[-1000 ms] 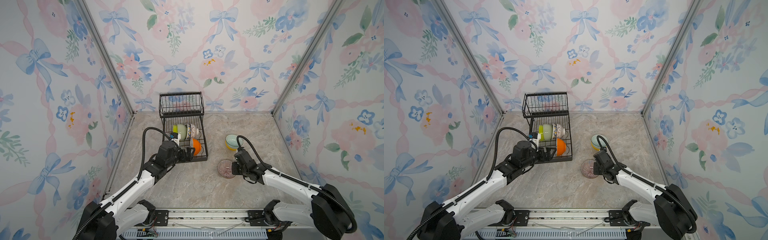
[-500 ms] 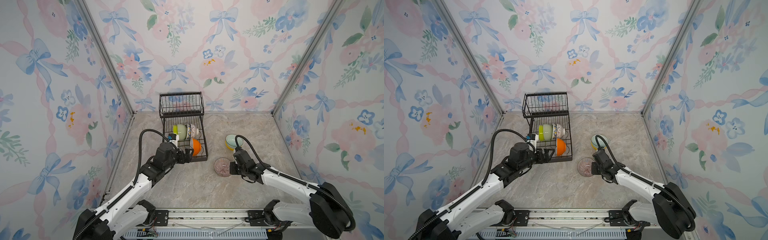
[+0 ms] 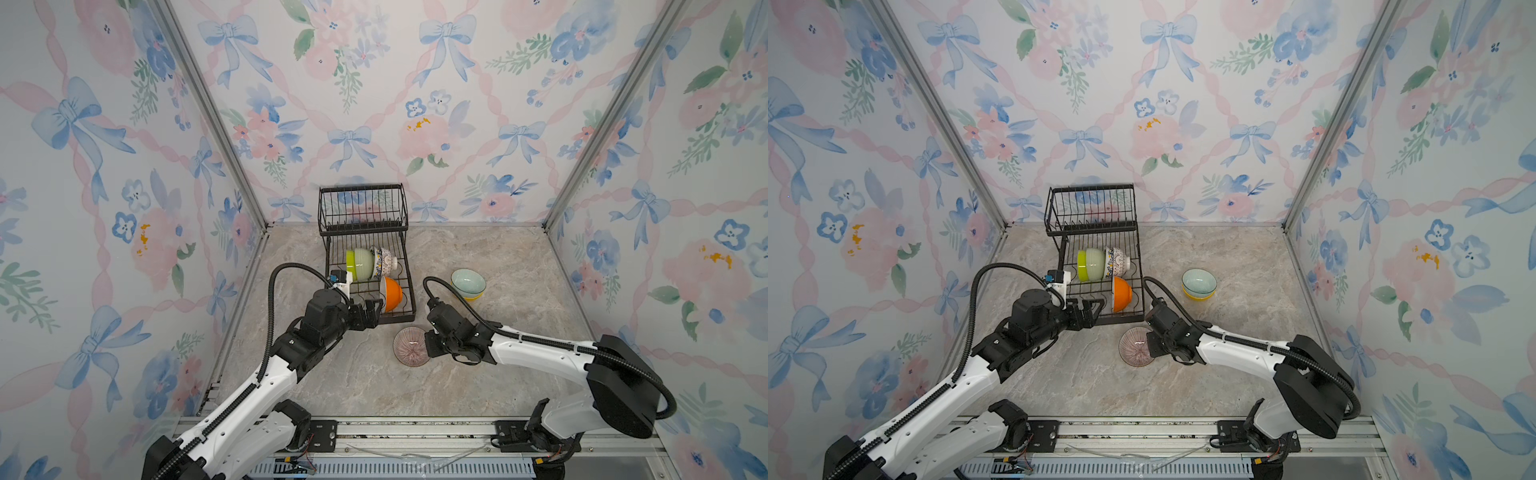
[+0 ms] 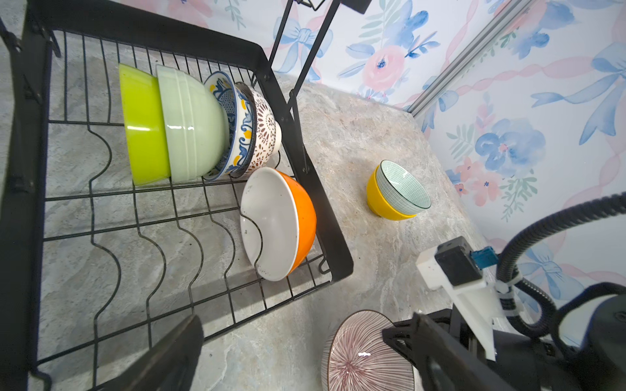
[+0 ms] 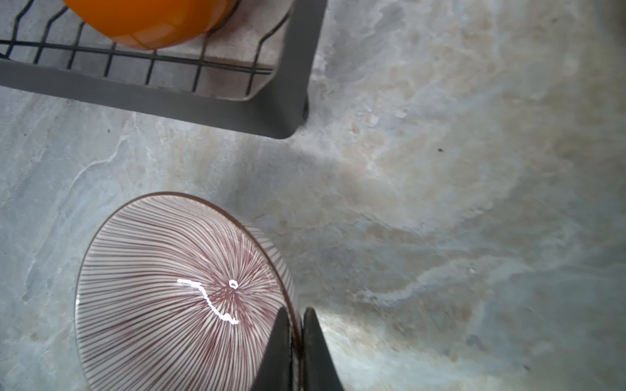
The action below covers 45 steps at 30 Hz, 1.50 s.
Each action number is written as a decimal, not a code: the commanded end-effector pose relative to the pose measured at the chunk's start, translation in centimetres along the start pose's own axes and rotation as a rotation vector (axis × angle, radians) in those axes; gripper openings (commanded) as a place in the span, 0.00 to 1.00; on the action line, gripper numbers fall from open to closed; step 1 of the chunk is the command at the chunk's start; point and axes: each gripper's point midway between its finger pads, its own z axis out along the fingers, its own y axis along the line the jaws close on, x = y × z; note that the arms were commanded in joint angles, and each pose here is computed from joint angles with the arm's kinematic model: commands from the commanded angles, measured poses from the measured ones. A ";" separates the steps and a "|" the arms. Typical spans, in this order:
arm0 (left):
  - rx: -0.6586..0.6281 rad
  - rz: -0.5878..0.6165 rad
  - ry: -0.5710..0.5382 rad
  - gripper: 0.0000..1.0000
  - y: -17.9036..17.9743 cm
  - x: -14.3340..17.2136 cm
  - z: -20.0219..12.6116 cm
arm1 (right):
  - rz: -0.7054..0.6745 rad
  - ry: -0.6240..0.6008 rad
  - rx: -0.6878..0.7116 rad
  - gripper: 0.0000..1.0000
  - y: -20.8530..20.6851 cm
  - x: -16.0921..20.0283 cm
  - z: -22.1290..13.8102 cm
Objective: Load bowls into a dish rack
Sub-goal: Place the bowl at the center of the table, then pick up the bowl from the center of the table.
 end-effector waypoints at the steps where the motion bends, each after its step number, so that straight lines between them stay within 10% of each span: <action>1: -0.030 0.016 0.007 0.98 0.7 0.6 -0.6 | -0.003 -0.038 -0.083 0.00 3.4 -1.7 0.5; 7: -0.030 0.018 -0.003 0.98 0.7 0.5 -1.4 | -0.013 -0.034 -0.118 0.02 5.5 -2.2 1.7; 31: 0.016 0.111 0.106 0.97 -2.2 3.3 -1.1 | -0.086 -0.186 -0.174 0.98 3.6 -4.5 -6.7; 45: -0.015 0.281 0.312 0.87 -5.8 10.0 2.5 | -0.063 -0.249 -0.189 0.96 -0.9 -0.3 -10.7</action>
